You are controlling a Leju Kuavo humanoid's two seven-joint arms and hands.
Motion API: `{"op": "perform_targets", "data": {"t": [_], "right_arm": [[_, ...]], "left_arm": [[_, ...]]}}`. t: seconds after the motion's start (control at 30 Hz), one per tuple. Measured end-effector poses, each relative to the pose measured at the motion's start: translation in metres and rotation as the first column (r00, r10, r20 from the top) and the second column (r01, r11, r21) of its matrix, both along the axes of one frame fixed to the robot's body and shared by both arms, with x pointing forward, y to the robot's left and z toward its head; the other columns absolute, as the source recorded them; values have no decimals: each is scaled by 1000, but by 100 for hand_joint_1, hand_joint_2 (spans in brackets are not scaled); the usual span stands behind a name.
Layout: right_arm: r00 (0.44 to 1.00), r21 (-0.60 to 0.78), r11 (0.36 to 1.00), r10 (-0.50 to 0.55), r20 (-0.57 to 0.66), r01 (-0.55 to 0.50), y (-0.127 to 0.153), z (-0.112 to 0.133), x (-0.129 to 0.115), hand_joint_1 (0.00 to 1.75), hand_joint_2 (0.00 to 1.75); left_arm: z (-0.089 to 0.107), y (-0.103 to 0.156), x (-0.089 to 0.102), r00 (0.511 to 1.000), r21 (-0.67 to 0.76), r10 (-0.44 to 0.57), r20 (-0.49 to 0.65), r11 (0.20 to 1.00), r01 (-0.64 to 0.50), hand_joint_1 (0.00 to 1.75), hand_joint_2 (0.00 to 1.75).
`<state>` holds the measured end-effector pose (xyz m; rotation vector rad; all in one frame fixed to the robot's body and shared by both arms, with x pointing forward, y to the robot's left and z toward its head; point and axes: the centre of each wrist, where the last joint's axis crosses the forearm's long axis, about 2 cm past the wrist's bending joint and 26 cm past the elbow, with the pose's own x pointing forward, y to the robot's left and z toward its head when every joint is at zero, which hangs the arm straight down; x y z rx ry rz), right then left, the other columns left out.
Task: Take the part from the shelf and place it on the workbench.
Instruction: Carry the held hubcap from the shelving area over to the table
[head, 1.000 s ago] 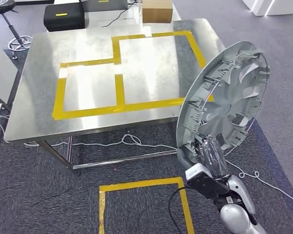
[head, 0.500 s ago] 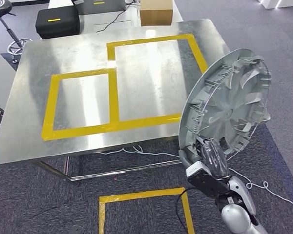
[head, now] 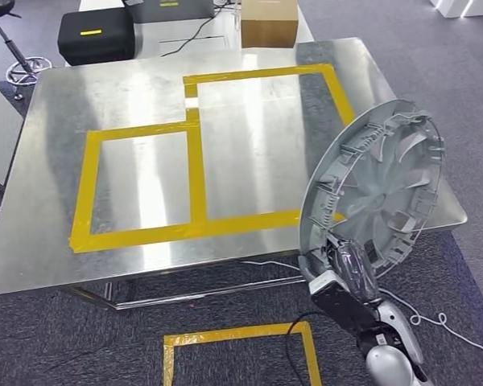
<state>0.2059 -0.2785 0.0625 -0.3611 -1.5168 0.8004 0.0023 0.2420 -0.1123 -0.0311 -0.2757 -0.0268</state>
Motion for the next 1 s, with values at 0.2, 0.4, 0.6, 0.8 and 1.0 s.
{"op": "perform_targets", "data": {"t": [0.2, 0.4, 0.6, 0.8, 1.0], "right_arm": [[999, -2, 1000, -7, -37, 7, -3, -8, -7, 159, 175], [1000, 0, 1000, -9, 5, 9, -4, 2, 5, 159, 175], [999, 6, 1000, -12, 29, 12, -4, 8, 8, 159, 175], [1000, 8, 1000, -14, 21, 14, -5, 6, 2, 159, 175], [999, 10, 1000, -15, 45, 15, -5, 12, 7, 159, 175]], "left_arm": [[0, -7, -26, 999, -18, 10, -49, 1000, -11, 0, 175], [0, -5, -4, 1000, -22, 27, -1, 999, -27, 0, 175], [1, -1, 9, 999, -16, 33, 28, 999, -32, 0, 175], [1, -2, 14, 999, -17, 32, 38, 999, -32, 0, 175], [1, -2, 14, 999, -14, 33, 38, 999, -33, 0, 175]]}}
